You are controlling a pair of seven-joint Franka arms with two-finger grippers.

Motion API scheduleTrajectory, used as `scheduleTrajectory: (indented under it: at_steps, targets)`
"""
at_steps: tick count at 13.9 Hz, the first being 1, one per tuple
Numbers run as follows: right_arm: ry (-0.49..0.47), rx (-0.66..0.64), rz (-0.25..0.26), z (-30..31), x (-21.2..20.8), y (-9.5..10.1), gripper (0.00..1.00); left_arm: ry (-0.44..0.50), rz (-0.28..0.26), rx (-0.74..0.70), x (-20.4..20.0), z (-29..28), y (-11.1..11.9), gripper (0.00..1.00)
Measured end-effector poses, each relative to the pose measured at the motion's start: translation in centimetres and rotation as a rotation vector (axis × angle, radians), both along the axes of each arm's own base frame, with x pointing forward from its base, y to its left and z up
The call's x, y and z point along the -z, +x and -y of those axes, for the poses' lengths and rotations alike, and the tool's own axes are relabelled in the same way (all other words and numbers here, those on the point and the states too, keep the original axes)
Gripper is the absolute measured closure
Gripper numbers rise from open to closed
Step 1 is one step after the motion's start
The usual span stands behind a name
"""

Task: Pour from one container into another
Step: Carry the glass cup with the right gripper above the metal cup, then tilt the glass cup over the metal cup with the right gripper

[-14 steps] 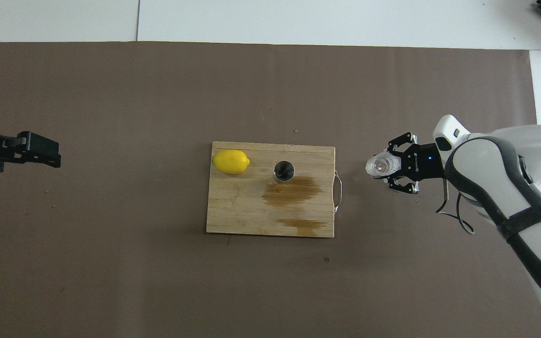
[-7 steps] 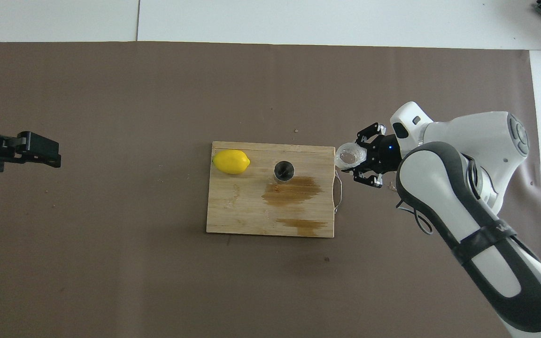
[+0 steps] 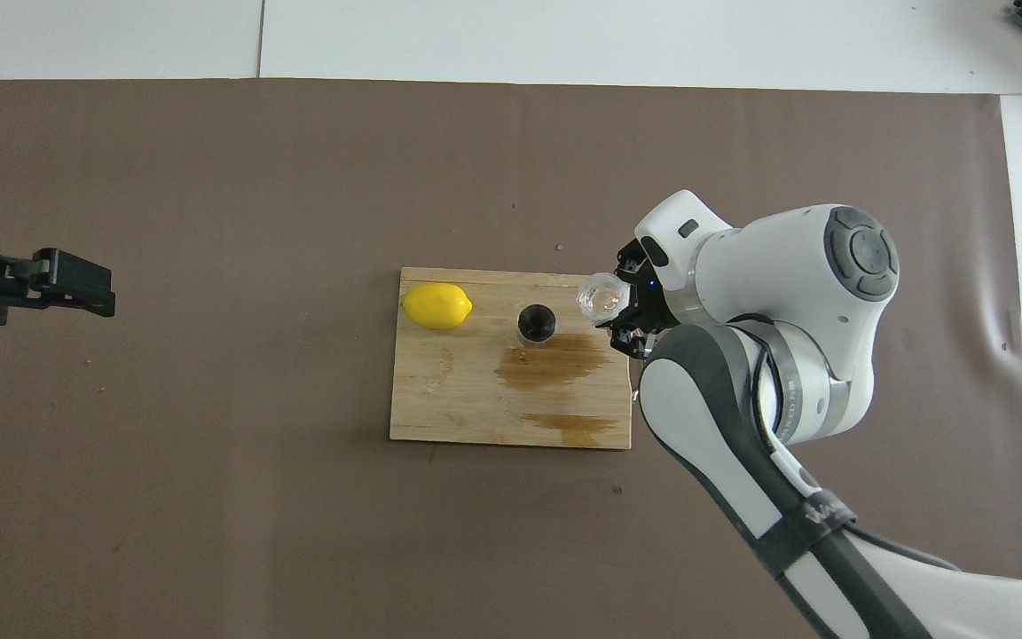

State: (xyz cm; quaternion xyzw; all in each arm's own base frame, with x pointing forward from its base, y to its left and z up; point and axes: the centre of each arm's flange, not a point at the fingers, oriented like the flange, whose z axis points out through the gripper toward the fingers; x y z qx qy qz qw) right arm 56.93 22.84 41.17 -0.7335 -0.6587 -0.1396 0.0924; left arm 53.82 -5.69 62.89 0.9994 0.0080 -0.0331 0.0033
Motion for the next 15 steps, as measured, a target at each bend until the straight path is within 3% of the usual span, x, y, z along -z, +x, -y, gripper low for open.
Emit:
scheduleTrajectory:
  at_steps: [4,15]
  targets:
    - [-0.131,0.011,0.045,-3.9,-1.3,-1.1,0.5,0.0,0.0,0.0,0.0,0.0,0.0,0.0]
    - [-0.34,-0.105,0.173,-7.7,-1.6,-2.8,0.5,0.0,0.0,0.0,0.0,0.0,0.0,0.0]
